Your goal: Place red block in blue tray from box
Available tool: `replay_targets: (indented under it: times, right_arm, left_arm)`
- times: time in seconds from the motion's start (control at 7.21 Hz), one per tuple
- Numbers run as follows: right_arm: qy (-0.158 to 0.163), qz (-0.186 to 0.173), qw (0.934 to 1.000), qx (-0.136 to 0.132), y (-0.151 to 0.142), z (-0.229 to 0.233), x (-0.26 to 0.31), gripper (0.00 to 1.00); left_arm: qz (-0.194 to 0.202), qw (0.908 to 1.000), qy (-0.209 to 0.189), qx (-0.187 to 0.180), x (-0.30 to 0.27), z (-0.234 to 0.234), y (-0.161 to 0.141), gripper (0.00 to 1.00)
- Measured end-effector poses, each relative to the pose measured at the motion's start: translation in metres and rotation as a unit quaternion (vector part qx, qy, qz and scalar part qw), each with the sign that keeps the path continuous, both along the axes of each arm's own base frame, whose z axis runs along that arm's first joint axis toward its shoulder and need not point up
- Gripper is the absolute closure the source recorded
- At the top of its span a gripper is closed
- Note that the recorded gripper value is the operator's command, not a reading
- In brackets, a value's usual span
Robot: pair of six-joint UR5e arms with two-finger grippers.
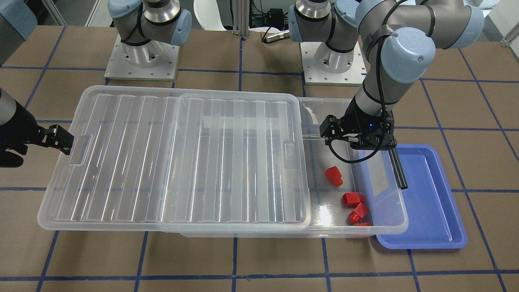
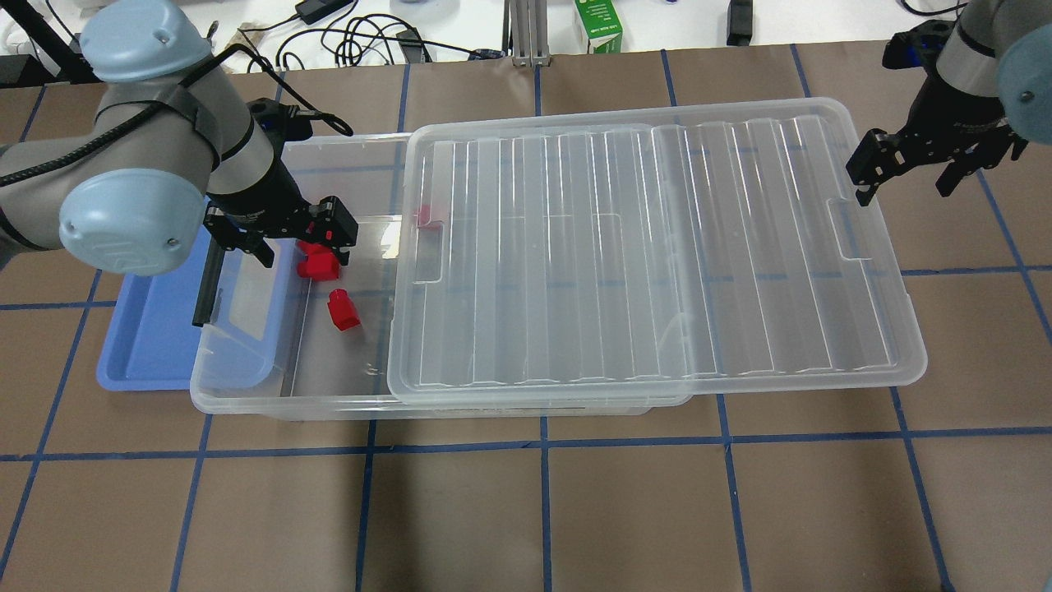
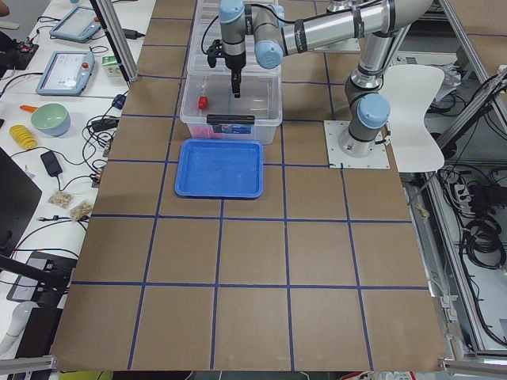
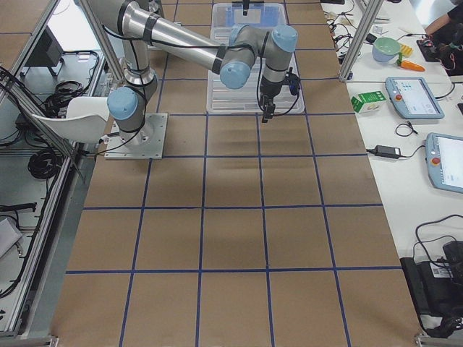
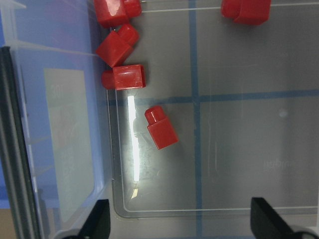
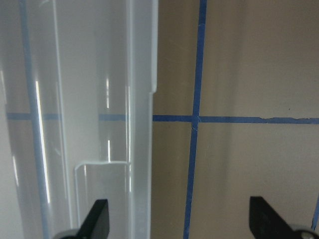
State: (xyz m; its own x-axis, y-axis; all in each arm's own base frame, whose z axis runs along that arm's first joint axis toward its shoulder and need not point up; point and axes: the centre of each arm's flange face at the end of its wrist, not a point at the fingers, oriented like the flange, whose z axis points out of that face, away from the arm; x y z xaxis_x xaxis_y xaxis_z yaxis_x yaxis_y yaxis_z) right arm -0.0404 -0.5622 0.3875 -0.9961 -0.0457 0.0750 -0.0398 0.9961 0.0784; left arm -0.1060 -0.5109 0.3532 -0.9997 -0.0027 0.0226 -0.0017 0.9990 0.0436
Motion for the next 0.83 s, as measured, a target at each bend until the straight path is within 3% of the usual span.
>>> replay_targets:
  times: [0.28,0.83]
  right_arm:
    - [-0.004,0.002,0.9997,-0.022,0.014,0.029,0.01,0.0]
    - [0.003,0.024,0.9986,-0.047,0.049,0.079,0.054,0.0]
  left_arm:
    - [0.032,0.9993,0.017,0.003,-0.004,-0.027,0.005,0.0]
    - [0.095,0.9952,0.013,0.018,0.007,-0.065,0.019,0.0]
